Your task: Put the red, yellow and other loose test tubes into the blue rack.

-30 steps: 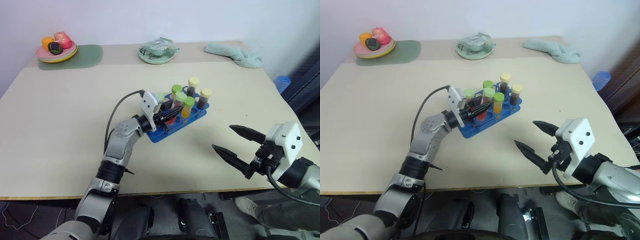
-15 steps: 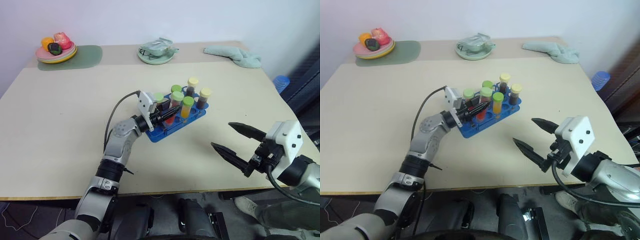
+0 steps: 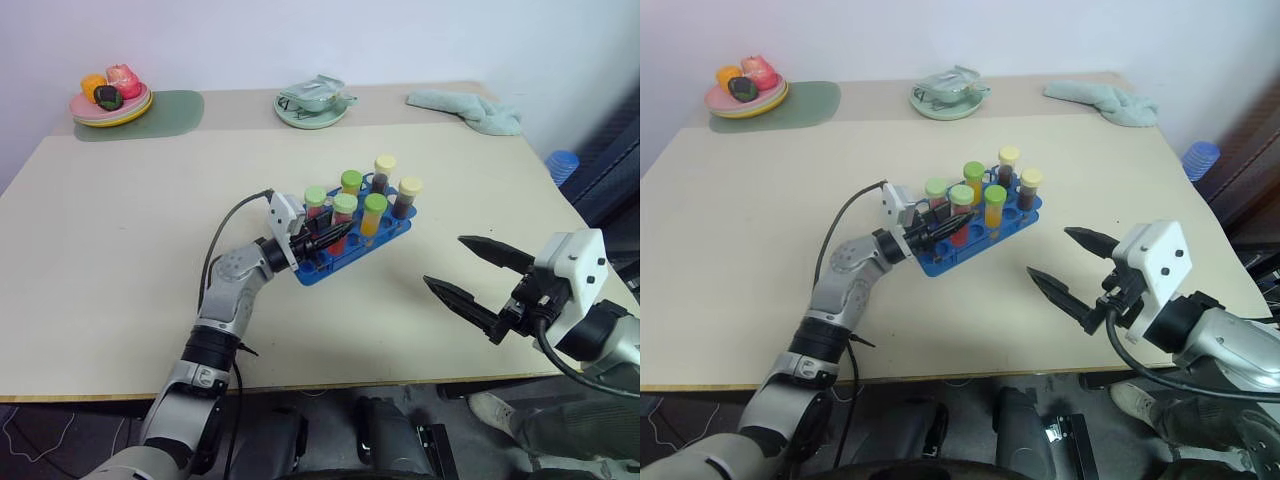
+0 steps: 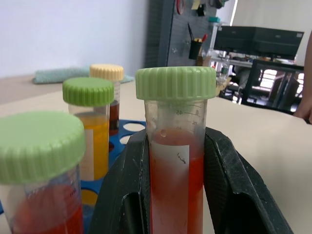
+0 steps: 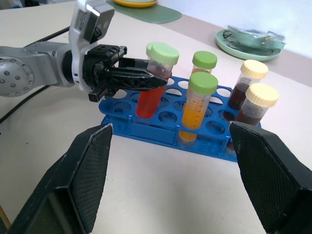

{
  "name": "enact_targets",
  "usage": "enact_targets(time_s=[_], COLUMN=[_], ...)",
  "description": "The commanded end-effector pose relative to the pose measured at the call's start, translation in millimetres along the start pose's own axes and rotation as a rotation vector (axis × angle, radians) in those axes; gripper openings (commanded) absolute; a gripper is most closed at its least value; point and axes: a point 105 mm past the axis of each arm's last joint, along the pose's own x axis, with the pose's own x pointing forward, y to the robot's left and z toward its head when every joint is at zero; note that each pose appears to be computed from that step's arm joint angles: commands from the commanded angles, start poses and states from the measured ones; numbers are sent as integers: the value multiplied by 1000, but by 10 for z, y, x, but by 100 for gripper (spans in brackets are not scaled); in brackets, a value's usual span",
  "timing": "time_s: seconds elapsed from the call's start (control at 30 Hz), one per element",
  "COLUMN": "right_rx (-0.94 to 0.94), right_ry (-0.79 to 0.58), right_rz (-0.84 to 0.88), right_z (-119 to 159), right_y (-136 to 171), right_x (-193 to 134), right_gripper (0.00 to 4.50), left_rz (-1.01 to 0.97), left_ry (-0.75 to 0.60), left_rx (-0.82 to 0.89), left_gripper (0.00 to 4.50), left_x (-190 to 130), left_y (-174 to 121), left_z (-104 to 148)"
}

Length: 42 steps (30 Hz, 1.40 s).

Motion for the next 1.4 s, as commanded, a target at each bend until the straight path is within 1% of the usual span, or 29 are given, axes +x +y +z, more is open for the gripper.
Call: enact_targets(time_s=[0.03,0.07,0.1,0.17,0.23,0.27,0.3,0.37,0.5,0.67,0.73,0.87,1.03,1.1,1.23,1.4], right_rx=[-23,-23,-22,-21,-19,-18,-17,-11,9,4,4,-5,-14,-20,-39,-59], right_ry=[-22,-23,-24,-26,-27,-27,-26,-21,-1,28,32,57,112,131,147,153], right_rz=[7,7,7,7,6,5,4,3,-9,-63,-82,-113,-154,-175,-194,-198], right_z=[78,82,85,90,91,91,89,64,-25,-176,-236,-369,-523,-570,-612,-627], right_y=[22,25,27,33,31,30,27,25,10,-96,-148,-240,-374,-438,-527,-602], right_x=[7,10,14,19,23,24,26,27,-4,-93,-129,-260,-527,-637,-766,-839], right_gripper=[390,390,390,390,390,390,390,390,390,390,390,390,390,390,390,390], left_rz=[-38,-55,-66,-70,-38,-40,-44,-77,-48,-80,-55,-18,22,50,79,65], left_ry=[7,1,3,8,24,22,21,22,45,22,45,137,231,270,320,360], left_rx=[-32,-31,-42,-52,-54,-64,-69,-67,26,20,32,47,45,39,31,23], left_gripper=[112,112,190,274,385,433,448,448,448,448,448,448,448,448,448,448], left_x=[-65,-66,-64,-65,-68,-70,-80,-154,-389,-782,-977,-1386,-1853,-1989,-2142,-2155], left_y=[-16,-30,-39,-40,10,12,12,-15,50,46,85,98,54,68,95,69], left_z=[21,43,50,55,56,67,82,140,241,357,375,373,433,445,439,394])
